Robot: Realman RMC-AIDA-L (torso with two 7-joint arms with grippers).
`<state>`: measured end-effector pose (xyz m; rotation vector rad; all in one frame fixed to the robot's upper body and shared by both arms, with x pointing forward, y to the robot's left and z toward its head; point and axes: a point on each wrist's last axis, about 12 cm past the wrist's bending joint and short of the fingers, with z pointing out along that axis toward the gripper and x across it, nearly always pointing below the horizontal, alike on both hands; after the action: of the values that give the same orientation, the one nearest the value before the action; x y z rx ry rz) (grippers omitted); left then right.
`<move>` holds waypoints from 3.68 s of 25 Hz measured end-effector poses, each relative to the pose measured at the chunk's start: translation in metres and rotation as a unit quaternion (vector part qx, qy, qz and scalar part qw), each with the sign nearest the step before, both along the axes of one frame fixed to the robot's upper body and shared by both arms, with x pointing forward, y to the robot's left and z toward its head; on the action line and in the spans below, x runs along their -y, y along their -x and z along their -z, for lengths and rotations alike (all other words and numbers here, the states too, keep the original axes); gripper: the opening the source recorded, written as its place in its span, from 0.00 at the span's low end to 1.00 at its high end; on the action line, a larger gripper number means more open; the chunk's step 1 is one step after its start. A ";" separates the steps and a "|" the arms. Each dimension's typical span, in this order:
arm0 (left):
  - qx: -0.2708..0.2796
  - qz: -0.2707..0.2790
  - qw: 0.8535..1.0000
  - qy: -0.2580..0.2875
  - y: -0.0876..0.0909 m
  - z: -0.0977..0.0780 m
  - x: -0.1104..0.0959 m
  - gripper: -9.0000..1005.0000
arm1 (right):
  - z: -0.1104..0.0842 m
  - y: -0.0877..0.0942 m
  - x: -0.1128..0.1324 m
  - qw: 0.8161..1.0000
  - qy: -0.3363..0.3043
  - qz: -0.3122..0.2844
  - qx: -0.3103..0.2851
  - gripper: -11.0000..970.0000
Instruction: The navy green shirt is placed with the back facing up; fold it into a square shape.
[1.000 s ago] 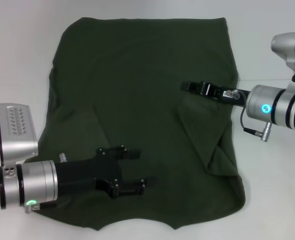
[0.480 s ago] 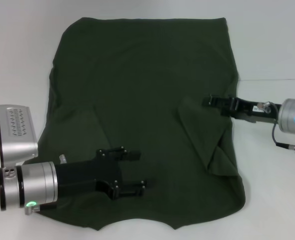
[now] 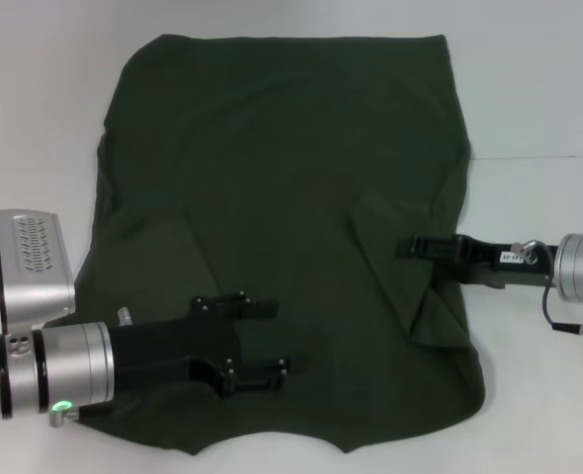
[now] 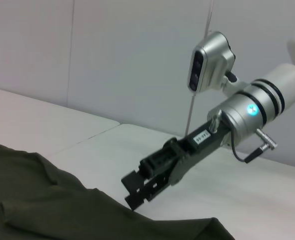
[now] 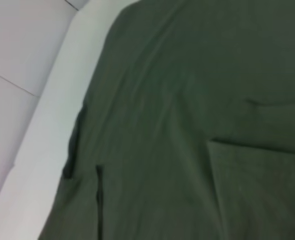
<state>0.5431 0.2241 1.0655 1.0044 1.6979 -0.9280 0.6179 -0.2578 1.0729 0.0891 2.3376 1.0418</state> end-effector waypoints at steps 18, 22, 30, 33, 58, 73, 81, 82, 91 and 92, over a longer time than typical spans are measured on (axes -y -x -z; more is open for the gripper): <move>0.000 -0.003 1.000 -0.001 0.000 0.001 -0.001 0.81 | 0.018 0.000 -0.008 0.999 0.030 0.041 -0.001 0.93; 0.000 -0.004 1.000 -0.002 0.000 0.001 -0.001 0.81 | 0.019 -0.002 -0.016 0.998 0.038 0.045 0.007 0.92; 0.000 -0.008 1.000 -0.001 -0.001 0.001 -0.002 0.81 | 0.016 -0.009 -0.028 0.998 0.047 0.045 0.024 0.92; 0.000 -0.009 1.000 -0.001 -0.001 0.001 -0.002 0.81 | 0.015 -0.011 -0.034 0.998 0.045 0.037 0.031 0.92; -0.001 -0.018 1.000 -0.004 0.000 0.003 -0.005 0.81 | 0.026 -0.001 -0.020 0.997 0.043 0.057 0.022 0.92; -0.001 -0.018 1.000 -0.004 0.001 0.003 -0.005 0.81 | 0.025 -0.004 -0.023 0.996 0.054 0.056 0.031 0.31; -0.003 -0.030 1.000 0.006 0.000 0.002 -0.008 0.81 | 0.023 -0.004 -0.027 0.996 0.054 0.043 0.053 0.05; -0.003 -0.033 0.999 0.008 0.000 0.002 -0.009 0.81 | 0.023 -0.004 -0.027 0.996 0.055 0.041 0.056 0.02; -0.008 -0.080 0.996 0.032 0.005 0.004 -0.025 0.81 | 0.017 -0.006 -0.046 0.995 0.056 -0.013 0.078 0.02; -0.009 -0.085 0.996 0.035 0.005 0.005 -0.027 0.81 | 0.016 -0.007 -0.048 0.995 0.057 -0.018 0.079 0.02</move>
<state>0.5377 0.2506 1.0608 0.7930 1.7242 -0.8805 0.6247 -0.2097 1.0564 -0.0760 2.2563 0.8975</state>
